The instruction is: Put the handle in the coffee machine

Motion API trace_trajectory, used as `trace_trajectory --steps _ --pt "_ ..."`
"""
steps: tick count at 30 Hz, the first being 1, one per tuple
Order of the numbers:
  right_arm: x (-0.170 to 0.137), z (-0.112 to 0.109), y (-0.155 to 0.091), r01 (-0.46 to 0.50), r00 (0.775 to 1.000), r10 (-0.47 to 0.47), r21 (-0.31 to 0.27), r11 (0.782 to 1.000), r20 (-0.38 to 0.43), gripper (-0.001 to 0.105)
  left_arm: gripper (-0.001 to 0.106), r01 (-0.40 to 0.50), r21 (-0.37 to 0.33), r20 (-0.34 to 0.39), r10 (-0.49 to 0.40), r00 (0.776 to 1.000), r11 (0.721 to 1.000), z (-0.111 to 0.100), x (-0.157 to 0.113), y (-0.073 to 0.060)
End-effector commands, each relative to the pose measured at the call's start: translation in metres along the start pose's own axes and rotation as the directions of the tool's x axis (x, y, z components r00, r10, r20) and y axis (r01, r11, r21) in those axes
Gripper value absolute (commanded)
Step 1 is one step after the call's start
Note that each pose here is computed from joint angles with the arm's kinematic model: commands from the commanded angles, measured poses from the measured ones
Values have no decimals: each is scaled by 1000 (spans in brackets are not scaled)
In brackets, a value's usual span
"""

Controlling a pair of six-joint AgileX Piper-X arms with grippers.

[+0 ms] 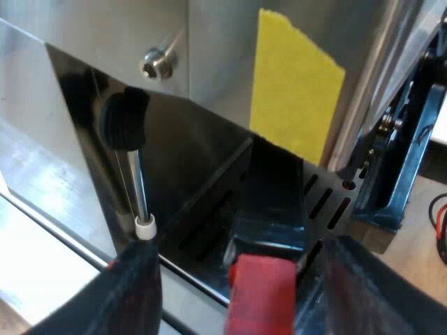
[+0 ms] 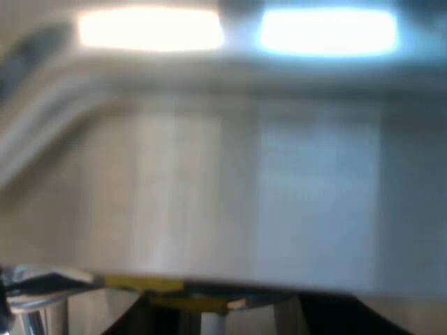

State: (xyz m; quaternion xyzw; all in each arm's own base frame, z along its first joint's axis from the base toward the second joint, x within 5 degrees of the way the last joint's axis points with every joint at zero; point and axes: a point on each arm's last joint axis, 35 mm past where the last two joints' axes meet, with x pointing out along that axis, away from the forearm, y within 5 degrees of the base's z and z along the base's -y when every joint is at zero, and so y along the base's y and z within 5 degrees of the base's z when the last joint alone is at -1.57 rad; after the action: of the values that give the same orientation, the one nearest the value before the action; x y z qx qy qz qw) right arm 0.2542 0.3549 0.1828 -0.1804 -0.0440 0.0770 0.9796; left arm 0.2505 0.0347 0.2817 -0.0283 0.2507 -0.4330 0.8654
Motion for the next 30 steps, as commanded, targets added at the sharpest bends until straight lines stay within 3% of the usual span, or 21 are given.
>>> trace_trajectory --steps 1,5,7,15,20,25,30 --pt "5 60 -26 52 975 -97 220 974 202 27 50 32 72 49 -36 998 997 30 -15 -8" --pt "4 60 -25 51 975 -97 220 974 202 27 27 -33 95 24 31 999 995 38 -18 -6" --pt "4 60 -25 51 975 -97 220 974 202 27 -1 -117 111 -16 119 993 987 40 -19 -3" --pt "4 60 -25 51 975 -97 220 974 202 27 1 -206 138 -77 218 973 969 40 -15 -1" --pt "4 60 -25 51 975 -97 220 974 202 27 1 -232 212 -142 265 954 949 43 0 -8" --pt "4 60 -25 51 975 -97 220 974 202 27 1 -290 277 -226 356 907 916 43 22 -9" --pt "4 60 -25 51 975 -97 220 974 202 27 1 -274 264 -287 347 893 925 36 35 -4"
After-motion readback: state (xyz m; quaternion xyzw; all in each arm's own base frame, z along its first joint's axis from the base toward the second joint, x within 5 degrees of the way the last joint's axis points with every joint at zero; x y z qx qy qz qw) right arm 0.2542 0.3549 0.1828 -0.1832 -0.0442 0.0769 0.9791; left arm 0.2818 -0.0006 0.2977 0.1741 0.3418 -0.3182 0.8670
